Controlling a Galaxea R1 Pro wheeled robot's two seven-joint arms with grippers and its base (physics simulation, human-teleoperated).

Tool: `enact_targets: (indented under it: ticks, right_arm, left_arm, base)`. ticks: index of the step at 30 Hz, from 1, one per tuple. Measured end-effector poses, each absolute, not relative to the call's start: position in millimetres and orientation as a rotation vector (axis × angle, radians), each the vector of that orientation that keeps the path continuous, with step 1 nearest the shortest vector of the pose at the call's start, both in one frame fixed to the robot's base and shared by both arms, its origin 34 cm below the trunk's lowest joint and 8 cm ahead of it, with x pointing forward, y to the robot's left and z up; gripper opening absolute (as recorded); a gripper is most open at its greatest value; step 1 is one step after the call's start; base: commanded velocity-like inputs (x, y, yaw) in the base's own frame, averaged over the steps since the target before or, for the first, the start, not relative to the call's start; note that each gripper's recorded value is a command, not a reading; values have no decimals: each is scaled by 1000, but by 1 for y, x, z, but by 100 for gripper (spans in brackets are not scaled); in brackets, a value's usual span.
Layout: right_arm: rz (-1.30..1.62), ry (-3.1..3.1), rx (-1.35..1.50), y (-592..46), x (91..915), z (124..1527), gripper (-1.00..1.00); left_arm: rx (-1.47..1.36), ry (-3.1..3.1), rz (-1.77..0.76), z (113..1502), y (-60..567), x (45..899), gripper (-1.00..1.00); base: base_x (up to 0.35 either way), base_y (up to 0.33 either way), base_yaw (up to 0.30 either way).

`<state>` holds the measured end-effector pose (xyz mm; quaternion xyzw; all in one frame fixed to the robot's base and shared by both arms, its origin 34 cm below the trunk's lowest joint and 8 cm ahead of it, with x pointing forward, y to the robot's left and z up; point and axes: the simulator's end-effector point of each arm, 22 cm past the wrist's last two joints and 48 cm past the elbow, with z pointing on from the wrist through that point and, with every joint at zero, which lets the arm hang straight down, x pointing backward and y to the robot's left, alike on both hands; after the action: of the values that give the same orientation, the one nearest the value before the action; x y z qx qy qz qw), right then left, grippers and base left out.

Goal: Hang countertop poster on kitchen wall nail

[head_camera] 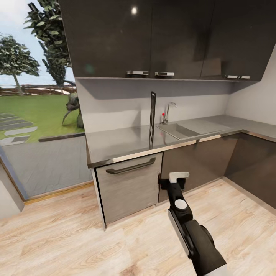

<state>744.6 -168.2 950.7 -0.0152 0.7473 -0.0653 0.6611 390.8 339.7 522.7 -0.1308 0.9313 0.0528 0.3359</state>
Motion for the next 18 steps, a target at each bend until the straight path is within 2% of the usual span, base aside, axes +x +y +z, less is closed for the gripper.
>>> enact_targets:
  ticks: [10, 18]
  right_arm:
    - [-120, 1666, 91, -163, 794, 1040, 100]
    - [-112, 1673, 88, -161, 795, 1040, 100]
  left_arm:
    - [-341, 2429, 140, 523, 341, 391, 100]
    - [-341, 2428, 140, 523, 341, 391, 100]
  base:
    - [5, 0, 0]
    - [246, 0, 0]
